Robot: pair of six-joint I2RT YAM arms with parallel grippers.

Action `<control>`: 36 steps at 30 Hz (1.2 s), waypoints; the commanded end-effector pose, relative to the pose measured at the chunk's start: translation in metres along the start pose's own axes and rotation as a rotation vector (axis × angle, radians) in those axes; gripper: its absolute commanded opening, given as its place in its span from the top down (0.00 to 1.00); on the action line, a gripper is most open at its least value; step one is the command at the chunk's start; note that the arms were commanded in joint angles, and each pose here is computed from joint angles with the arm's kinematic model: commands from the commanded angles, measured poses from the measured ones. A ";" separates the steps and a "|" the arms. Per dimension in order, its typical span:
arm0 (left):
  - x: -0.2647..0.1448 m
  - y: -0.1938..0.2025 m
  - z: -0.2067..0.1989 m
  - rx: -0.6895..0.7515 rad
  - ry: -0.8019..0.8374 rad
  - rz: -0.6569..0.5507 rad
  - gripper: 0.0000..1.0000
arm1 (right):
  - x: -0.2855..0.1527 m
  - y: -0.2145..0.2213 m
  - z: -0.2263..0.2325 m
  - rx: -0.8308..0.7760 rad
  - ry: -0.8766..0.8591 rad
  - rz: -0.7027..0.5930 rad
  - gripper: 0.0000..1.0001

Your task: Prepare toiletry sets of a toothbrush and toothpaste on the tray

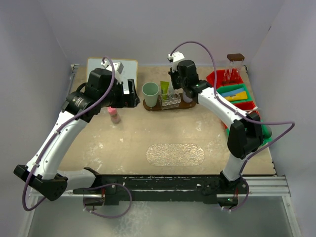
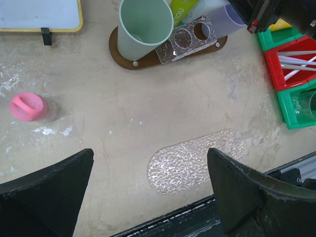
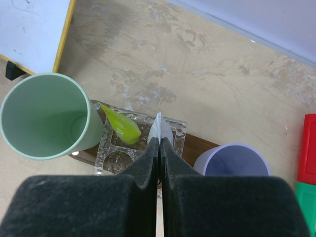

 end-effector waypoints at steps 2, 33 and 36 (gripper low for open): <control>-0.009 -0.018 0.003 0.009 -0.008 -0.059 0.07 | 0.002 -0.021 0.002 0.019 0.046 -0.109 1.00; -0.016 -0.015 -0.002 -0.007 0.025 -0.084 0.07 | -0.108 -0.015 -0.029 0.050 0.164 -0.058 0.34; -0.013 -0.018 -0.005 -0.006 0.044 -0.095 0.07 | -0.131 0.008 -0.066 0.077 0.245 -0.045 0.35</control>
Point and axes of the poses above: each gripper's point midway between its finger pads, its own x axis out along the fingers, its own z axis along the line the jaws close on, y = z × x, the point moved 1 cm from there along -x, back along the fingers, and after that the axes turned 15 degrees about x, right-handed, at the moved point
